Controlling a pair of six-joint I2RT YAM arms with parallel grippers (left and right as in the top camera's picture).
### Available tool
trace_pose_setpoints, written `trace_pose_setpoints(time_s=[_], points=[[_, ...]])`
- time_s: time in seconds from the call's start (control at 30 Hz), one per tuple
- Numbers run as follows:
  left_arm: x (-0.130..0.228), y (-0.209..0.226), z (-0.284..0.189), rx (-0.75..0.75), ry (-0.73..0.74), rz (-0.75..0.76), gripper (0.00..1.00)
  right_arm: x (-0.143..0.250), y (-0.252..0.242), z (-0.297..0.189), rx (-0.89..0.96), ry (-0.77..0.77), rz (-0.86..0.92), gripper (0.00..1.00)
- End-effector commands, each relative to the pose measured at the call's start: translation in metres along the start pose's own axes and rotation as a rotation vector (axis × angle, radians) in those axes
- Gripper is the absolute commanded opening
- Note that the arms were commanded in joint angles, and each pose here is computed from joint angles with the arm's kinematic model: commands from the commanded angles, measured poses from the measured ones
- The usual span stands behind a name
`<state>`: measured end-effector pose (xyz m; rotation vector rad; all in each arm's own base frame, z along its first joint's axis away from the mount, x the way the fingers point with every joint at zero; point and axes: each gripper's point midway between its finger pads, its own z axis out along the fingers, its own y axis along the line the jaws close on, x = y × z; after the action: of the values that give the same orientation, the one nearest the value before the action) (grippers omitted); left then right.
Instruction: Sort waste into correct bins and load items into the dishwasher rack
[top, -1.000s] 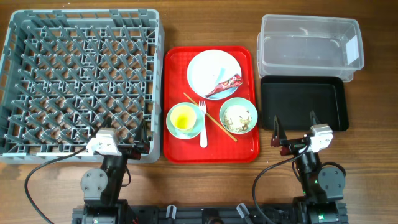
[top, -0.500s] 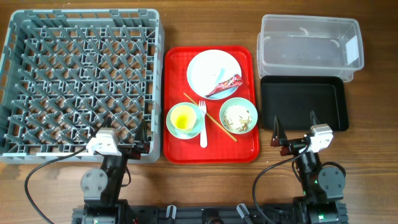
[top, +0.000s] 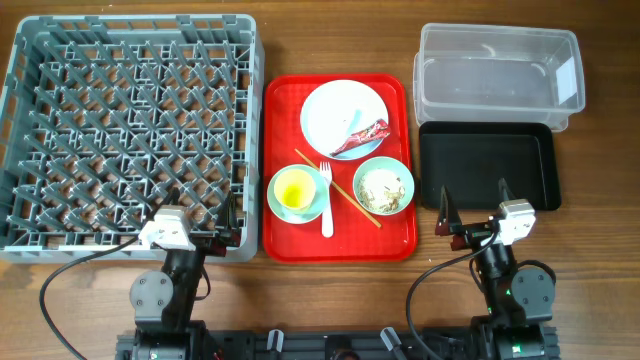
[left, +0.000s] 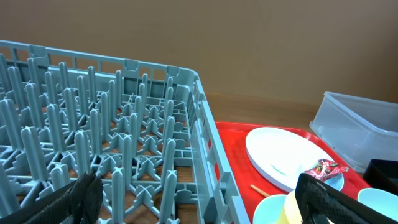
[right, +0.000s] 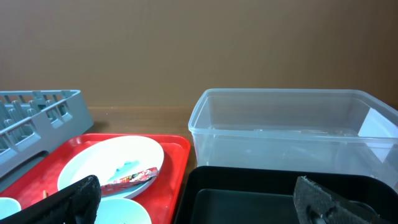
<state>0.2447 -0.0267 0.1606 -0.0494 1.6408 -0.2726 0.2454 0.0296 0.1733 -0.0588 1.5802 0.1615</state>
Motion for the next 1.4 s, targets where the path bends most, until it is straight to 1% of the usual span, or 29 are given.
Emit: trace_pose_setpoints(time_s=[0.0,0.43,0.67,0.77,0.87,0.93,1.03,1.17,1.27,1.37], points=[[0.002,0.0,0.0,0.006,0.002,0.016,1.0,-0.001,0.001,0.0,-0.006,-0.005,-0.011,1.0],[0.002,0.0,0.0,0.005,0.002,0.016,1.0,-0.001,0.001,0.0,-0.006,-0.006,-0.011,1.0],[0.001,0.005,0.0,-0.024,-0.003,0.015,1.0,-0.002,0.001,0.0,-0.006,-0.009,-0.001,1.0],[-0.007,0.006,-0.002,-0.039,-0.014,0.013,1.0,-0.003,0.001,-0.001,-0.005,0.001,0.06,1.0],[-0.021,0.008,-0.005,-0.07,0.0,-0.037,1.0,-0.008,0.002,-0.001,-0.002,0.028,0.13,1.0],[-0.023,0.007,-0.005,-0.086,0.068,-0.068,1.0,-0.017,0.003,0.0,0.0,0.052,0.151,1.0],[-0.034,0.006,0.0,-0.105,0.147,-0.076,1.0,-0.03,0.008,0.005,-0.019,0.11,0.153,1.0],[-0.046,0.006,0.009,-0.158,0.343,-0.094,1.0,-0.049,0.016,0.022,-0.05,0.247,0.165,1.0],[-0.052,0.006,0.016,-0.183,0.454,-0.104,1.0,-0.057,0.028,0.039,-0.115,0.359,0.131,1.0],[-0.054,0.006,0.021,-0.208,0.566,-0.115,1.0,-0.057,0.036,0.055,-0.164,0.499,0.121,1.0]])
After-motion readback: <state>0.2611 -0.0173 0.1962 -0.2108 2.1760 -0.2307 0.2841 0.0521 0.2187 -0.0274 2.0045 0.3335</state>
